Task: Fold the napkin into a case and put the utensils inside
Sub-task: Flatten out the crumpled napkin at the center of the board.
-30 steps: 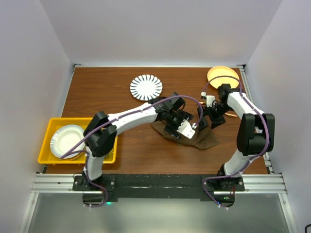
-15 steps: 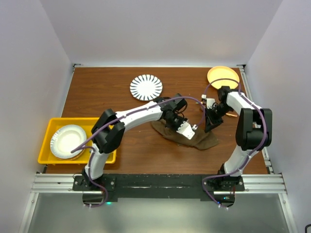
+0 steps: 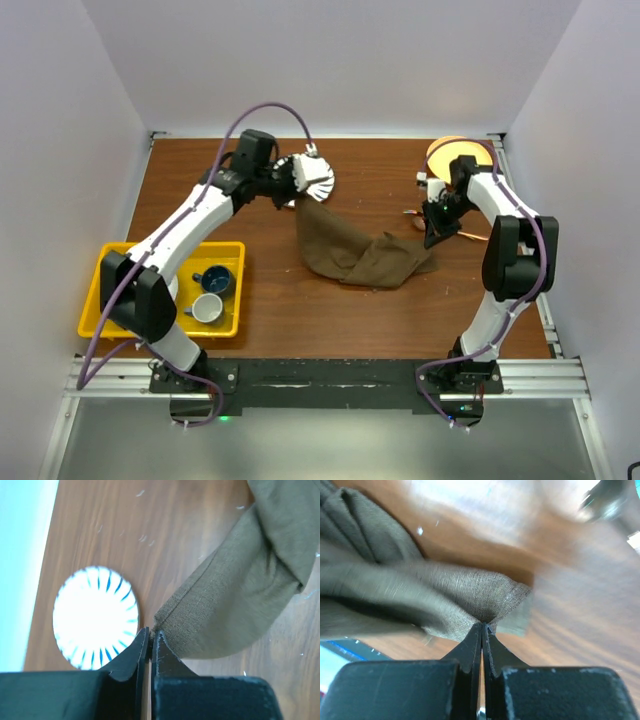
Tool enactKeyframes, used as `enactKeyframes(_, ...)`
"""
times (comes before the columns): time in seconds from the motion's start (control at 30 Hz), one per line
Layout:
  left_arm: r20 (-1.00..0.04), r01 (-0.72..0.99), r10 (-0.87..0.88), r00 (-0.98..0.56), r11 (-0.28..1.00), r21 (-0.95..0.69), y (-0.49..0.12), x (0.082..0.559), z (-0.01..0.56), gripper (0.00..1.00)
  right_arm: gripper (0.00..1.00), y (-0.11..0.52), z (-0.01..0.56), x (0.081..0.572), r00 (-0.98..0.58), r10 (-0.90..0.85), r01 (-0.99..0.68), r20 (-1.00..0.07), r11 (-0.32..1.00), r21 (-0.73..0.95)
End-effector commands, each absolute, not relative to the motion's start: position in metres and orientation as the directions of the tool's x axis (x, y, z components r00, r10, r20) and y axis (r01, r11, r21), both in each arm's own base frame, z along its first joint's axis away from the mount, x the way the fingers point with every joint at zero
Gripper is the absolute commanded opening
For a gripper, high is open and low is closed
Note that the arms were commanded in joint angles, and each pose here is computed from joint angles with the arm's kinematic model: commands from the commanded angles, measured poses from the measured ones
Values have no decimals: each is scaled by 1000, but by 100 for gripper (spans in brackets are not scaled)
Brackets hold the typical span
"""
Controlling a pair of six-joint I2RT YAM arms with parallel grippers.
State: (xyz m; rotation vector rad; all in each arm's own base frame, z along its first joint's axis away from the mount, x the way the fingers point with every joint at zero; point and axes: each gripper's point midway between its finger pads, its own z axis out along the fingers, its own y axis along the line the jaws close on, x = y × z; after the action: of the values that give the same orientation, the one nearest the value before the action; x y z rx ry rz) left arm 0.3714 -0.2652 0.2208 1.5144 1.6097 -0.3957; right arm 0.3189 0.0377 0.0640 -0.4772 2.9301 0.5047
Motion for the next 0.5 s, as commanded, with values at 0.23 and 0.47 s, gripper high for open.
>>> enactKeyframes(0.23, -802, 887, 540, -255, 460, 28, -204, 356, 168, 0, 64, 41, 90, 343, -884, -359, -442, -299, 850, 286)
enactKeyframes(0.47, -789, 876, 544, -286, 482, 15, -200, 352, 154, 0, 76, 57, 135, 337, -833, -378, -516, -403, 793, 323)
